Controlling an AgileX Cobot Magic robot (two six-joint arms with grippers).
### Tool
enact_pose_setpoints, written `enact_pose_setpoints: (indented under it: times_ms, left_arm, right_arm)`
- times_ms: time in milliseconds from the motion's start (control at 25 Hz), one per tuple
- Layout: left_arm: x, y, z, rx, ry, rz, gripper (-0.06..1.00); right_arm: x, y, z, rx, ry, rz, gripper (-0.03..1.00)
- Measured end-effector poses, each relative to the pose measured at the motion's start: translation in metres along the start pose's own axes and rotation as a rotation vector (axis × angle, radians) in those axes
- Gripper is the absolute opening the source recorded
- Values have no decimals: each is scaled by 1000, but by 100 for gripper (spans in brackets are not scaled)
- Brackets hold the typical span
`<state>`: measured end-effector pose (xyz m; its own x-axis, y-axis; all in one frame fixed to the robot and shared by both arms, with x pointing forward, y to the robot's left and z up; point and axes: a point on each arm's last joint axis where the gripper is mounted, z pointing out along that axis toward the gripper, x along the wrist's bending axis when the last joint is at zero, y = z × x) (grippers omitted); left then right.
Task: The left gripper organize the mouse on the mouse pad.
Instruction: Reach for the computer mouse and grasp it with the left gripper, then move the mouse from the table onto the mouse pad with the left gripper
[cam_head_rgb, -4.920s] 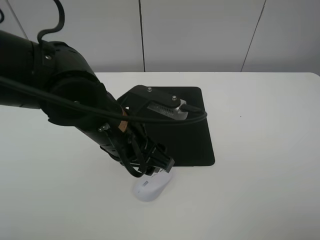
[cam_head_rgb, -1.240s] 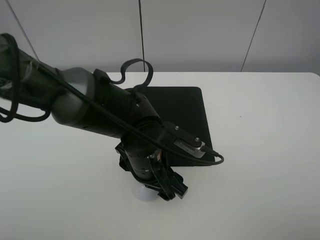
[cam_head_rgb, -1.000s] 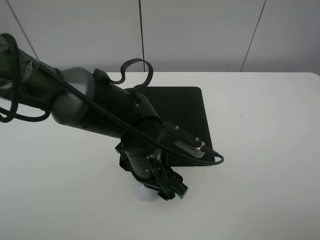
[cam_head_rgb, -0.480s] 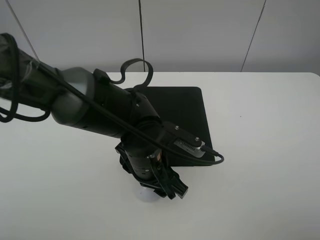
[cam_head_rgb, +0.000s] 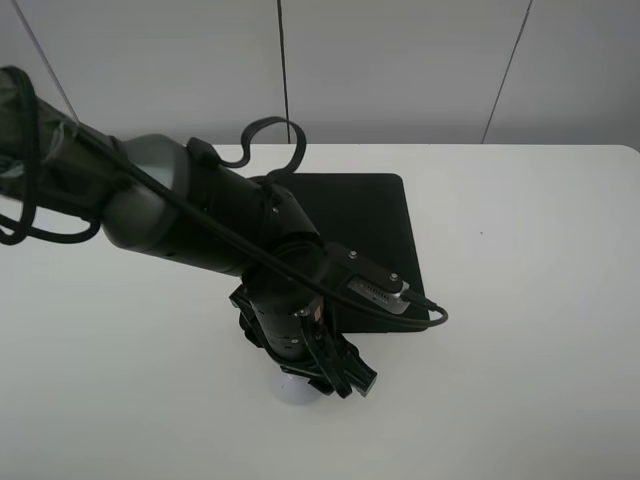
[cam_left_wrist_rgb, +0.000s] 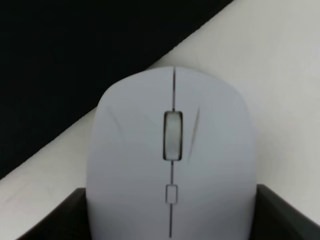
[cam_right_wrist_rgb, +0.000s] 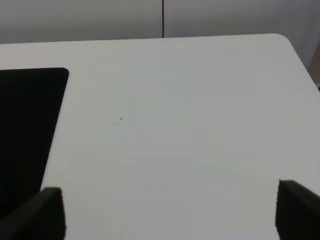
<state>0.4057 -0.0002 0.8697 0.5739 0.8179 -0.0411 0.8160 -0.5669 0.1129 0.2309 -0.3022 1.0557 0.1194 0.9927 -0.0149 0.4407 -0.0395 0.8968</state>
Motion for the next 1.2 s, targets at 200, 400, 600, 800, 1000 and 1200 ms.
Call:
enact_pose_setpoints:
  times_ms: [200,400,600,800,1000,1200]
  left_arm:
    - [0,0,0,-1,0,-1,63]
    - [0,0,0,-5,-3,-1,63]
    - [3,4,-11,-29,-14,-15,63]
    - [13,11,-40,-93,-40,-53,63]
    - [38,20,-47,-106,-29,-127,63]
    - [66,36,-52,-150,-31,-232,63]
  right_arm:
    - [0,0,0,0,0,0,83]
    - [0,0,0,0,0,0,83]
    - [0,0,0,0,0,0,83]
    - [0,0,0,0,0,0,83]
    - [0,0,0,0,0,0,83]
    - [0,0,0,0,0,0,83]
